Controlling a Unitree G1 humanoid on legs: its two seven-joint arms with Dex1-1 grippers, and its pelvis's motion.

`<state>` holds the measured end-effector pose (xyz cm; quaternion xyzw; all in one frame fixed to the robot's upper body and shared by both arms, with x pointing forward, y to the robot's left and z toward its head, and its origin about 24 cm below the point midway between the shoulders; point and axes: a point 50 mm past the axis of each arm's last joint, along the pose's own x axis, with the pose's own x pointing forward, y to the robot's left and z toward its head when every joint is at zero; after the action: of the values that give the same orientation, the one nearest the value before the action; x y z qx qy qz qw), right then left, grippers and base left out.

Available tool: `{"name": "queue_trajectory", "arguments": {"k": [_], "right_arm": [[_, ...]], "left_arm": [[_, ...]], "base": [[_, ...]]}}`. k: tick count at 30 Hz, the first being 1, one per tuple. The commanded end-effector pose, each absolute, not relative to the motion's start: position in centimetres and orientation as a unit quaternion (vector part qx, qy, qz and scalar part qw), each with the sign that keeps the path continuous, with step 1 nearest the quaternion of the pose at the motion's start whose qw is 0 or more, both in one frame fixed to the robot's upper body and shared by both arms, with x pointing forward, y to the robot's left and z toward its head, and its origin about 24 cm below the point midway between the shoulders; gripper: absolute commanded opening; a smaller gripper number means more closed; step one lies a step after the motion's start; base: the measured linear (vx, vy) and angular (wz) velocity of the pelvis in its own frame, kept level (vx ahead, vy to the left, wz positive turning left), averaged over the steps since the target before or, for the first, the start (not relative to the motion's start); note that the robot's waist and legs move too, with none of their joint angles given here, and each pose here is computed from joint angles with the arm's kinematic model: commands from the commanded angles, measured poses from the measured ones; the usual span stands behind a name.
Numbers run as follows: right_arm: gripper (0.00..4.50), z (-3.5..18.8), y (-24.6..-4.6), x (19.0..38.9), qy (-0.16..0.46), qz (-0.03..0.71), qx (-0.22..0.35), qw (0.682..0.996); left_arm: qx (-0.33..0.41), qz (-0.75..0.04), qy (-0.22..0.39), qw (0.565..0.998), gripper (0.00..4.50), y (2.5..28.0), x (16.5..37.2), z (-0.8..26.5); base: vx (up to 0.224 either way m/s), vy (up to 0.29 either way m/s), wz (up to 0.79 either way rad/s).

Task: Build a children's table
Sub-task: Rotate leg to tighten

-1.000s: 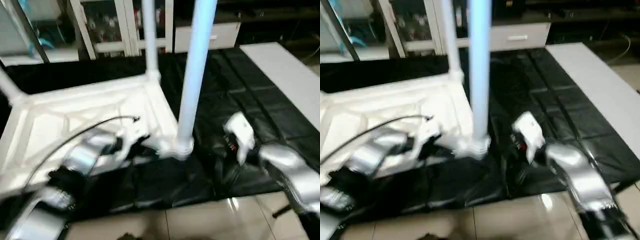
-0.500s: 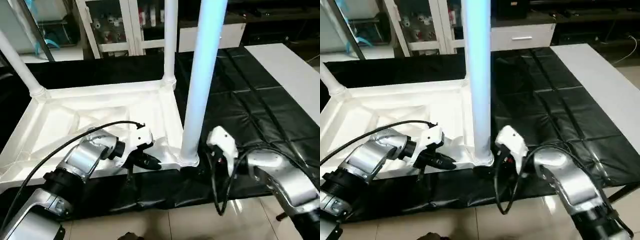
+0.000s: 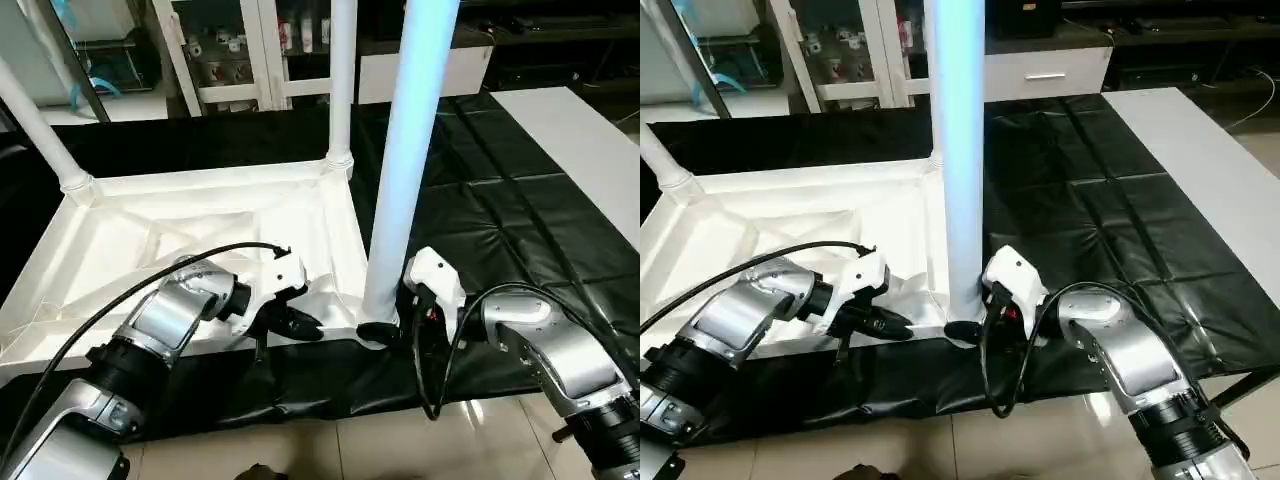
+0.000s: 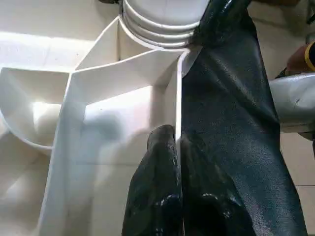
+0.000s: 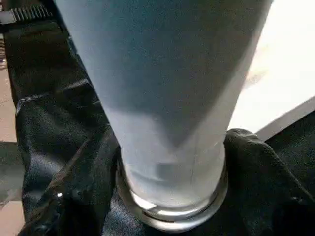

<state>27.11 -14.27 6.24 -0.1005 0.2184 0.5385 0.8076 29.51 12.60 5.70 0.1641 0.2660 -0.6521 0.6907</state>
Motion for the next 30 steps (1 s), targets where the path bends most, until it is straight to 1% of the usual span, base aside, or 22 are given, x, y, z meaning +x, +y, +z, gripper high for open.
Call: {"name": "queue_trajectory", "arguments": {"k": [1,8,10,11,14,15,16,17,20,21,22,23,24,25,26,27,28,29,30], "right_arm": [[2.79,6.3,-14.1,27.3,0.219,0.545,-0.106,0.803],[2.69,6.1,-14.0,27.2,0.221,0.545,-0.097,0.803],[2.69,6.0,-13.9,27.3,0.221,0.540,-0.091,0.807],[2.69,6.0,-13.9,27.4,0.219,0.531,-0.088,0.814],[2.68,5.7,-13.2,28.9,0.202,0.463,-0.063,0.861],[2.68,5.5,-13.1,29.2,0.199,0.445,-0.057,0.871],[2.68,5.4,-12.6,29.7,0.188,0.422,-0.059,0.885],[2.68,5.4,-12.5,29.8,0.185,0.416,-0.059,0.888],[2.67,5.2,-11.9,30.7,0.174,0.370,-0.044,0.912],[2.67,5.0,-11.4,31.7,0.165,0.319,-0.035,0.933],[2.67,4.9,-11.0,32.2,0.160,0.290,-0.032,0.943],[2.67,4.9,-10.7,32.5,0.157,0.266,-0.033,0.950],[2.67,4.9,-10.7,32.5,0.157,0.266,-0.033,0.950],[2.66,4.8,-10.1,33.0,0.154,0.244,-0.032,0.957],[2.66,4.8,-10.1,33.0,0.154,0.244,-0.032,0.957],[2.66,4.7,-9.5,33.5,0.150,0.211,-0.031,0.965],[2.66,4.7,-9.5,33.5,0.150,0.211,-0.031,0.965],[2.66,4.7,-8.2,34.3,0.141,0.161,-0.039,0.976],[2.66,4.8,-7.5,34.5,0.134,0.147,-0.044,0.979]], "left_arm": [[0.160,-0.676,0.252,0.674,0.00,11.9,29.1,6.3],[0.158,-0.679,0.256,0.670,0.00,11.9,29.0,6.3],[0.157,-0.679,0.257,0.669,0.00,11.9,29.1,6.3],[0.157,-0.677,0.255,0.673,0.00,11.8,29.2,6.3],[0.153,-0.653,0.236,0.704,0.00,11.1,30.0,6.2],[0.150,-0.647,0.231,0.711,0.00,10.9,30.2,6.1],[0.150,-0.630,0.225,0.728,0.00,10.4,30.7,5.9],[0.149,-0.627,0.224,0.731,0.00,10.3,30.9,5.9],[0.147,-0.600,0.218,0.755,0.00,9.6,31.6,5.6],[0.147,-0.570,0.211,0.781,0.00,8.9,32.4,5.4],[0.148,-0.549,0.206,0.797,0.00,8.4,32.9,5.4],[0.148,-0.530,0.202,0.810,0.00,7.9,33.3,5.4],[0.148,-0.530,0.202,0.810,0.00,7.9,33.3,5.4],[0.156,-0.501,0.191,0.830,0.00,7.4,33.8,5.4],[0.156,-0.501,0.191,0.830,0.00,7.4,33.8,5.4],[0.159,-0.465,0.177,0.853,0.00,6.6,34.4,5.6],[0.159,-0.465,0.177,0.853,0.00,6.6,34.4,5.6],[0.179,-0.405,0.146,0.885,0.00,5.6,35.3,5.8],[0.185,-0.382,0.137,0.895,0.00,5.3,35.6,5.8]], "base": [[0.000,0.000,0.00],[0.000,0.000,0.00],[0.000,0.000,0.00],[0.000,0.000,0.00],[0.000,0.000,0.00],[0.000,0.000,0.00],[0.000,0.000,0.00],[0.000,0.000,0.00],[0.000,0.000,0.00],[0.000,0.000,0.00],[0.000,0.000,0.00],[0.000,0.000,0.00],[0.000,0.000,0.00],[0.000,0.000,0.00],[0.000,0.000,0.00],[0.000,0.000,0.00],[0.000,0.000,0.00],[0.000,0.000,0.00],[0.000,0.000,0.00]]}}
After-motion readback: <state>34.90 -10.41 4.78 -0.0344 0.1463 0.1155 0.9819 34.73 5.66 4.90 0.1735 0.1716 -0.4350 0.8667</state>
